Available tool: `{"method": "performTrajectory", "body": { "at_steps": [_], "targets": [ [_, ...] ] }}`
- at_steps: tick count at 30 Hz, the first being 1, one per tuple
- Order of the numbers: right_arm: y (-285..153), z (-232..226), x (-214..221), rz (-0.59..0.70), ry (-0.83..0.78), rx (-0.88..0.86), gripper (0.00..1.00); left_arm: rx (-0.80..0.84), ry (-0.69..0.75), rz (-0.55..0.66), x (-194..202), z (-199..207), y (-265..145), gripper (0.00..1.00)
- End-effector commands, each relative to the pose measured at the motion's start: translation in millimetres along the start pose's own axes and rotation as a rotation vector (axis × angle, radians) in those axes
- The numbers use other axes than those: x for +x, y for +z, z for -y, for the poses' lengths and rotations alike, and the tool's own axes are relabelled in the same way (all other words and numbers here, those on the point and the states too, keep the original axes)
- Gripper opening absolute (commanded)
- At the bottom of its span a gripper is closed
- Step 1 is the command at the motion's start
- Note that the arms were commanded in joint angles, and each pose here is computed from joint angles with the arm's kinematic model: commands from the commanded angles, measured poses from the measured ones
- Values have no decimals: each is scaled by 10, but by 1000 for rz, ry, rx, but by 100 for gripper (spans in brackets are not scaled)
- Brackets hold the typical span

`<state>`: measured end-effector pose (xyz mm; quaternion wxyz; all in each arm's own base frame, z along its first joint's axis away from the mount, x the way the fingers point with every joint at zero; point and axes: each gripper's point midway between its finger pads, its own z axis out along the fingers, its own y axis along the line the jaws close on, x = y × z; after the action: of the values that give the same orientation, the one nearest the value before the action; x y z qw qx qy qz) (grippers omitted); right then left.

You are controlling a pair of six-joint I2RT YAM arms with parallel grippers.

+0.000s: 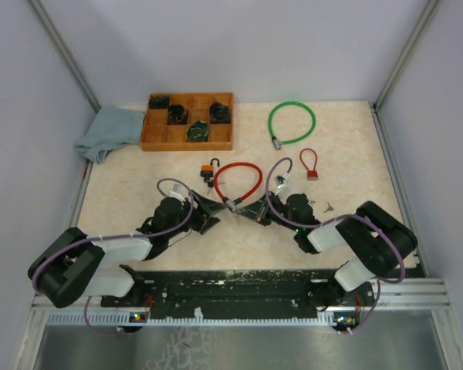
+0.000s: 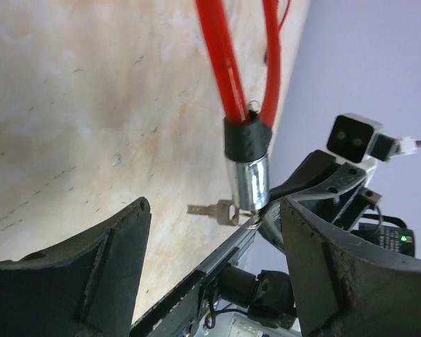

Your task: Unlock with the key

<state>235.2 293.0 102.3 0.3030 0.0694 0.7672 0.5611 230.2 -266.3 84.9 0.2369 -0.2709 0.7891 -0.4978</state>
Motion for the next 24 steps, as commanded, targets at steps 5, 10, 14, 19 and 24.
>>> {"method": "performTrajectory", "body": {
  "at_steps": [5,10,14,19,24],
  "targets": [
    [-51,-335,-65,24,-5,-160,0,177,23,16,-136,445,87,80],
    [-56,-342,-38,11,4,-171,0,184,3,-36,-91,446,248,76],
    [-56,-350,-15,-2,9,-177,0,213,-19,-64,-74,449,336,66],
    [-51,-303,8,-11,4,-158,0,230,-21,-114,-17,475,435,43],
    [-16,-157,18,-22,-50,-81,0,246,-20,-121,-3,490,422,18]
  ]
}}
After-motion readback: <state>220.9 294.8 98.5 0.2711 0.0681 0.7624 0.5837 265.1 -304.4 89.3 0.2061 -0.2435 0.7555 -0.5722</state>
